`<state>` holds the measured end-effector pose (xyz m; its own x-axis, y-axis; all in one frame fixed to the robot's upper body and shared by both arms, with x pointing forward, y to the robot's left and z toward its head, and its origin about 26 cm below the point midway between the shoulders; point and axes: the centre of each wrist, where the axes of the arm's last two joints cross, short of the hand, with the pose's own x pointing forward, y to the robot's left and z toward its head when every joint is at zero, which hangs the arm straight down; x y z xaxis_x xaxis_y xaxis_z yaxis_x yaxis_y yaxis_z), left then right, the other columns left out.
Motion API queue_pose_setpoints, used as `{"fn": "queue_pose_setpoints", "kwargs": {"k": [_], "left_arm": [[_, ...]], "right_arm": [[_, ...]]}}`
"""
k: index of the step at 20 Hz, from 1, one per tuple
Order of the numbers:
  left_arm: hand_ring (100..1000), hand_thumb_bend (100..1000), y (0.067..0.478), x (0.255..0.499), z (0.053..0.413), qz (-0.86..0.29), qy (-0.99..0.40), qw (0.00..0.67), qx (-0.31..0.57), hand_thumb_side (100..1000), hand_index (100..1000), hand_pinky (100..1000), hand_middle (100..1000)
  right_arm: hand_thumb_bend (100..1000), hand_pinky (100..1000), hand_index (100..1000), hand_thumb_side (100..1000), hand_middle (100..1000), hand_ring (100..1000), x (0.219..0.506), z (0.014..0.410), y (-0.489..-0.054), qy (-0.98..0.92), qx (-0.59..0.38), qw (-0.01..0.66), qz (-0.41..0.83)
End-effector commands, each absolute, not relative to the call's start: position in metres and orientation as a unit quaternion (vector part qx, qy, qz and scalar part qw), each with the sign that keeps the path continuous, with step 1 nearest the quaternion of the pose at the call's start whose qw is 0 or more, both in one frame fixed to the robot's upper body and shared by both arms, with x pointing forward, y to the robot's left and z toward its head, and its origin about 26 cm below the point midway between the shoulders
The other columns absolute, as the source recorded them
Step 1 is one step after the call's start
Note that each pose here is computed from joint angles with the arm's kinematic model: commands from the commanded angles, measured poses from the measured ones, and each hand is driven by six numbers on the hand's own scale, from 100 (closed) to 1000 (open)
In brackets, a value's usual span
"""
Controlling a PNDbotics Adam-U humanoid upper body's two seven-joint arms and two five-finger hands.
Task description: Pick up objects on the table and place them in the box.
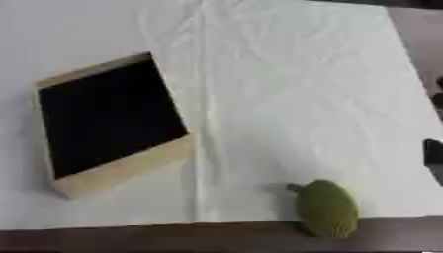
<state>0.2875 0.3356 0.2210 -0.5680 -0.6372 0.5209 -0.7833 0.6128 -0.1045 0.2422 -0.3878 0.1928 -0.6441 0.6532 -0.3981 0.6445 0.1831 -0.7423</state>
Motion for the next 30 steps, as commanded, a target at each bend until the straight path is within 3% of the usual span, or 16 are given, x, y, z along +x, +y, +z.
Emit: {"fn": "queue_pose_setpoints", "kwargs": {"k": [1,8,12,17,30], "left_arm": [[673,895,0.335,0.286,0.23,0.162,-0.875,0.207,0.405,775,713,564,683],[674,894,0.334,0.286,0.23,0.16,-0.877,0.208,0.403,775,714,564,683],[675,893,0.334,0.286,0.231,0.159,-0.877,0.207,0.402,775,714,565,683],[675,893,0.334,0.286,0.231,0.159,-0.878,0.207,0.402,775,714,564,683],[677,892,0.334,0.286,0.231,0.159,-0.877,0.206,0.404,774,714,564,683]], "right_arm": [[100,856,867,451,786,787,0.243,0.2,-0.384,-0.792,-0.391,-0.02,0.468],[100,857,870,491,782,786,0.242,0.194,-0.382,-0.795,-0.372,0.003,0.479],[100,859,874,581,776,786,0.237,0.18,-0.379,-0.794,-0.343,0.048,0.5],[100,860,878,629,777,790,0.233,0.168,-0.376,-0.784,-0.314,0.093,0.528],[100,860,880,638,783,796,0.227,0.153,-0.371,-0.769,-0.275,0.124,0.564]]}}
